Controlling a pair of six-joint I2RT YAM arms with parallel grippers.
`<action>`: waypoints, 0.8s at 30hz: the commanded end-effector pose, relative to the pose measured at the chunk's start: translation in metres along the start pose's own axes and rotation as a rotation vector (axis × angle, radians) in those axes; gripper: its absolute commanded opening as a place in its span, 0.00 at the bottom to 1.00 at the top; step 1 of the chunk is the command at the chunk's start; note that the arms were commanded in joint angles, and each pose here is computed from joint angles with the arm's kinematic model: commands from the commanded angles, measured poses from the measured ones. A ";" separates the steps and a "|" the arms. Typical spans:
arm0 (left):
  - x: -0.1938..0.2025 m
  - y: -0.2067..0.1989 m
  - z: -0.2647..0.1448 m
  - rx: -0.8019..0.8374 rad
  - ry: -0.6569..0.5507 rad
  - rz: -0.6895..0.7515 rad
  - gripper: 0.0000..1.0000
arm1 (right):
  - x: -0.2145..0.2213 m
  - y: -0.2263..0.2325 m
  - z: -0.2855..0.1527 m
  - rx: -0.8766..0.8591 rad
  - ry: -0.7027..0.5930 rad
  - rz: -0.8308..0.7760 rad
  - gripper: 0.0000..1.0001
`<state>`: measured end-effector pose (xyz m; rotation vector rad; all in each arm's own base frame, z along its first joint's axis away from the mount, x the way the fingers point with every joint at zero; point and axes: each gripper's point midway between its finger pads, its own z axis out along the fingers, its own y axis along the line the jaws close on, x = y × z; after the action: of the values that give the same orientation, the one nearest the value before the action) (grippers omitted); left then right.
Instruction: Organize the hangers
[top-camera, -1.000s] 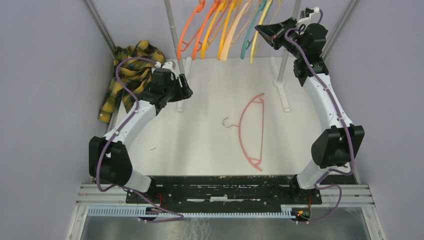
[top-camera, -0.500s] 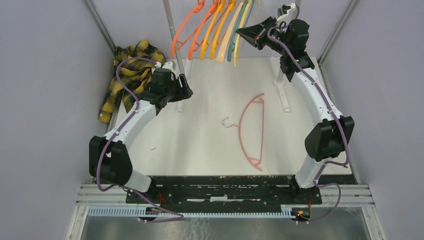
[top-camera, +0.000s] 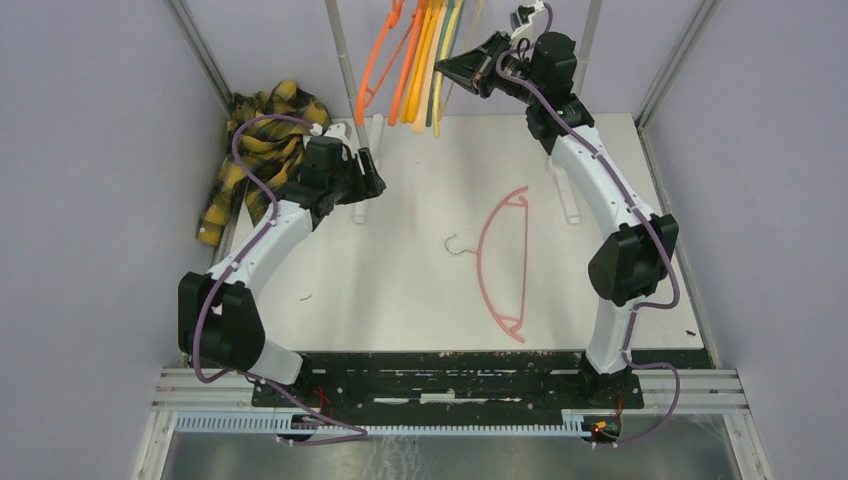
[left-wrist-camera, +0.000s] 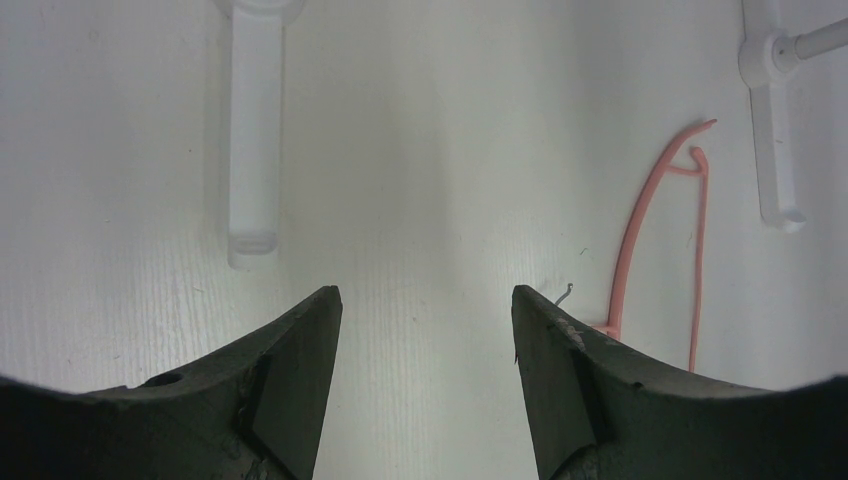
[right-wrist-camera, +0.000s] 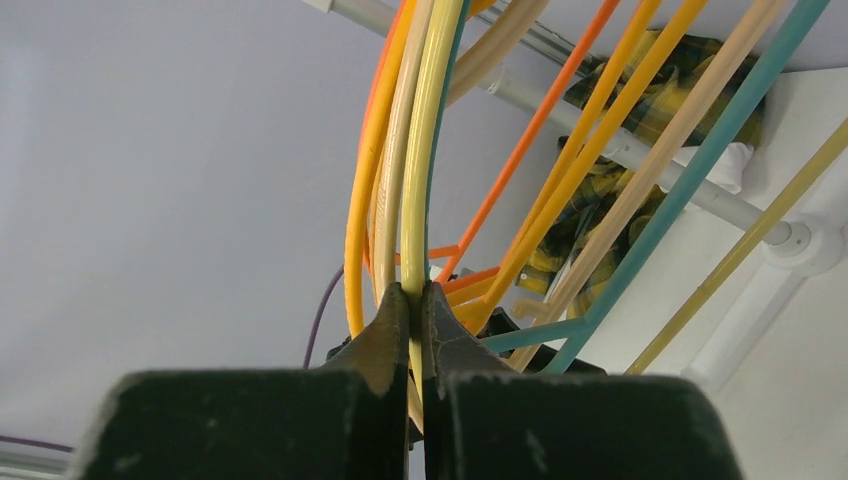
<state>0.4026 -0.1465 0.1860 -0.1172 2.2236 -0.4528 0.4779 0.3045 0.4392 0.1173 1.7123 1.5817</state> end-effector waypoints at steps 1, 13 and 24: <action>-0.022 -0.002 -0.002 0.006 -0.064 0.059 0.70 | 0.012 -0.002 -0.003 0.020 0.052 0.002 0.01; -0.019 0.002 -0.004 -0.008 -0.057 0.059 0.70 | -0.001 0.027 -0.066 0.131 -0.119 -0.323 0.82; -0.012 0.005 0.003 -0.017 -0.042 0.055 0.70 | 0.036 0.001 -0.157 0.364 -0.107 -0.558 0.96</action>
<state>0.4034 -0.1447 0.1858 -0.1228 2.2218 -0.4418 0.3744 0.2220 0.4413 -0.0225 1.6697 1.0591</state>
